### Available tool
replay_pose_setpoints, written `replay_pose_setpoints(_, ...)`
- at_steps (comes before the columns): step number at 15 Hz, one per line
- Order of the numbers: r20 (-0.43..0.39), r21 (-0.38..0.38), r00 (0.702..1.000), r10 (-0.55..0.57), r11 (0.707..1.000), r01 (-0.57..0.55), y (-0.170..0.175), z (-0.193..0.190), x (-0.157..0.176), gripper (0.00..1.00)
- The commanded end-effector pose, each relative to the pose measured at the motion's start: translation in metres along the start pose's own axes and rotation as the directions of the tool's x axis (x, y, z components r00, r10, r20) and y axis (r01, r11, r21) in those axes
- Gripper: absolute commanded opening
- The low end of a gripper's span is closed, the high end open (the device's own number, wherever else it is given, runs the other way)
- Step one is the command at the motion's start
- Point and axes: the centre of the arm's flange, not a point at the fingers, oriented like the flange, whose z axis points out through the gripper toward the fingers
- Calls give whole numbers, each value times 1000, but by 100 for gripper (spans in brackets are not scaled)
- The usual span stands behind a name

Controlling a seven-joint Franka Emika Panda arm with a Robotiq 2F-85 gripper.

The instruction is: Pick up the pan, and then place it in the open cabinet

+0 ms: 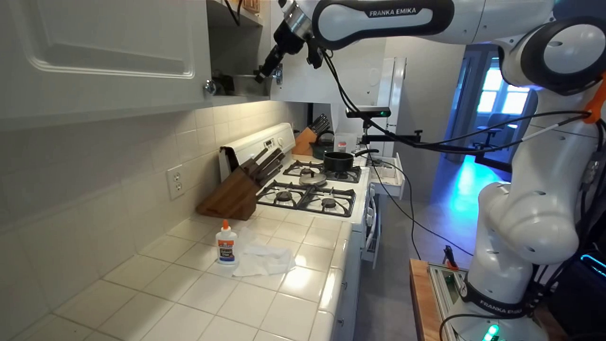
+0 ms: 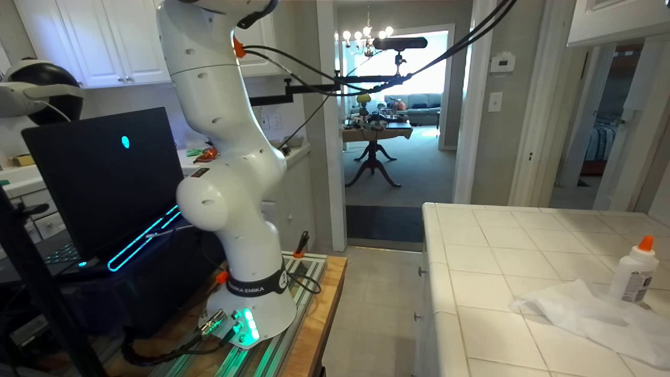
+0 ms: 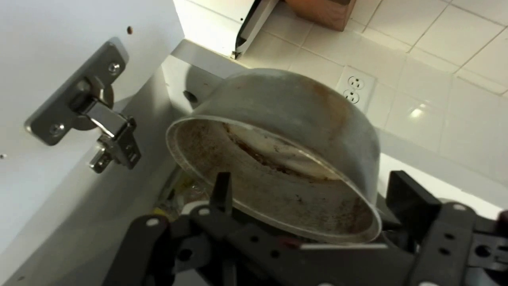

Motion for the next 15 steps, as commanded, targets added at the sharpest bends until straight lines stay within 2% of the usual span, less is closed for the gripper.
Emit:
replay_pose_setpoints(1, -35, -73, 997, 72, 995, -74, -1, -2, 2, 100)
replay_pose_setpoints(4, -16, -70, 992, 125, 990, -126, -3, -4, -3, 100)
replay_pose_setpoints(15, 11, -61, 983, 184, 981, -183, -27, -24, -27, 100)
